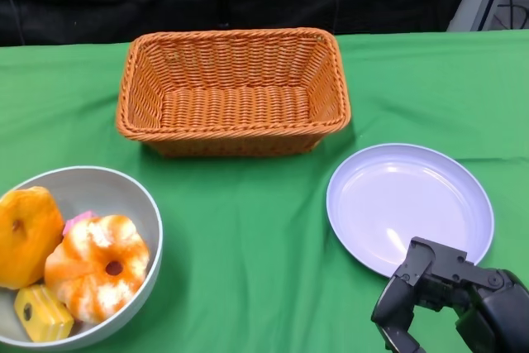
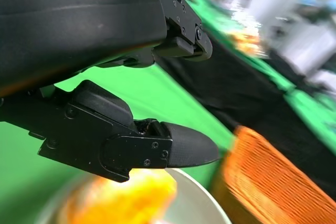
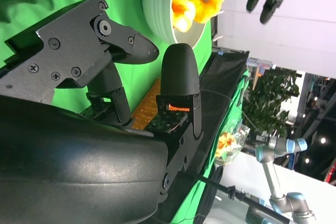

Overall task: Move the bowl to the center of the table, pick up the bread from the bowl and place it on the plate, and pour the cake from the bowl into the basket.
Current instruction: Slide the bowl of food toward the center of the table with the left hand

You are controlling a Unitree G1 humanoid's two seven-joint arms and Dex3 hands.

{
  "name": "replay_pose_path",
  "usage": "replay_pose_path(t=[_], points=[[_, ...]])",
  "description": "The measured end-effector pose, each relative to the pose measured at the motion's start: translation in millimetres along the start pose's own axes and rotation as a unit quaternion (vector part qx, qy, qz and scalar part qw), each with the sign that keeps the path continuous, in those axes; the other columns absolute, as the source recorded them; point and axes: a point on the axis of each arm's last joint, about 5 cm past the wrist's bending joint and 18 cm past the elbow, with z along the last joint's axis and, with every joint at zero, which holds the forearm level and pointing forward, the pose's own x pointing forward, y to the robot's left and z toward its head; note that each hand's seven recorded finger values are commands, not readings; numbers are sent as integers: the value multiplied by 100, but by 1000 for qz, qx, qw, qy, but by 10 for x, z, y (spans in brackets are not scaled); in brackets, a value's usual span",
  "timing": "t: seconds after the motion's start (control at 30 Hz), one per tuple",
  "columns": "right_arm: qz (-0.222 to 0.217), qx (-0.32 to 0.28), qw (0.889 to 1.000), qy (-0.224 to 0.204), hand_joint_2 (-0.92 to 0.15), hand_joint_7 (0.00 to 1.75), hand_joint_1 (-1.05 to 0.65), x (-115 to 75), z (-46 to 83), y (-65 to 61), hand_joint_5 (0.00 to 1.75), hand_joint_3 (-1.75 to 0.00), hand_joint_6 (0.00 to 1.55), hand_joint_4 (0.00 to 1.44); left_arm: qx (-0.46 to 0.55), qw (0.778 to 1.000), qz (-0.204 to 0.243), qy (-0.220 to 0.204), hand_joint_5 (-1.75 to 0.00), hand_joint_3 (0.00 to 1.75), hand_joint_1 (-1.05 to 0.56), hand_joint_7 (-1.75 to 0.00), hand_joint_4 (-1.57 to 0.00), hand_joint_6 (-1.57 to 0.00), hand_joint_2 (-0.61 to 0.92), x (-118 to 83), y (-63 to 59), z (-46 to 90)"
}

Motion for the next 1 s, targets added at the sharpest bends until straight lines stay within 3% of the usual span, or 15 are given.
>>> replay_pose_path(t=[0.23,0.47,0.73,1.0], points=[[-1,0,1000,-4,-53,137,-16,19,5,17,163,-96,68,75,17,996,-11,82,0,56,-87,0,-15,-15,92,93,-18,-100],[-3,2,1000,-5,-53,137,-16,24,6,27,164,-96,68,77,-16,989,-48,142,0,59,-83,0,0,0,92,223,-65,-78],[-4,4,1000,-7,-54,137,-17,29,7,38,163,-95,69,77,-164,956,-131,203,0,57,-81,0,0,0,92,284,-39,-102],[-1,5,1000,-8,-54,138,-16,35,8,50,163,-94,69,77,-288,913,-166,237,0,45,-80,0,0,0,92,291,-9,-115]])
